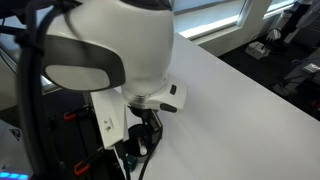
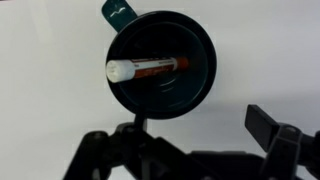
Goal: Remove the marker from the cup and put it on the table
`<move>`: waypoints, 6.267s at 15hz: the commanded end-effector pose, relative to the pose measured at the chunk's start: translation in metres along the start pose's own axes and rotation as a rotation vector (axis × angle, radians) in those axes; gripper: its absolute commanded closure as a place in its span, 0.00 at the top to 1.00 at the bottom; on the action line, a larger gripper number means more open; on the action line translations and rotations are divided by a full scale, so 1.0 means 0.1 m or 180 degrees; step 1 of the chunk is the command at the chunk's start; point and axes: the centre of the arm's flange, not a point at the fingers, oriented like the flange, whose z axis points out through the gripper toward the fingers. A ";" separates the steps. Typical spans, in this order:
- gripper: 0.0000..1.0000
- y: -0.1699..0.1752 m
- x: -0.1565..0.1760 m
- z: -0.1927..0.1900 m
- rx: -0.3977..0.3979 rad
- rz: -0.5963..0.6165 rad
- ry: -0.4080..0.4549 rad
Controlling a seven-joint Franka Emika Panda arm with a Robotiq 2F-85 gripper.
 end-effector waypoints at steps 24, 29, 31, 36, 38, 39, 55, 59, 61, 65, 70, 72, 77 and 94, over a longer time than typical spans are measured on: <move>0.72 0.56 -0.21 0.08 0.0220 0.0268 -0.0275; 0.41 0.56 -0.23 0.10 0.0272 0.0068 -0.0261; 0.31 0.57 -0.23 0.11 0.0288 0.0007 -0.0253; 0.06 0.58 -0.21 0.06 0.0341 -0.0049 -0.0213; 0.05 0.57 -0.21 0.03 0.0358 -0.0054 -0.0207; 0.05 0.55 -0.21 0.00 0.0360 -0.0059 -0.0191; 0.06 -0.46 -0.03 -0.95 -0.0194 -0.1057 0.0170; 0.06 -0.50 0.06 -1.31 -0.0267 -0.1021 0.0393; 0.06 -0.44 0.18 -1.37 -0.0258 -0.0938 0.0559; 0.06 -0.27 0.46 -1.15 -0.0264 -0.0813 0.0752; 0.06 -0.09 0.64 -0.65 -0.0361 -0.0745 0.0820; 0.06 -0.02 0.69 -0.48 -0.0417 -0.0744 0.0822; 0.06 0.14 0.73 -0.15 -0.0592 -0.0838 0.1036; 0.92 0.45 0.47 0.47 -0.0341 -0.0772 0.0566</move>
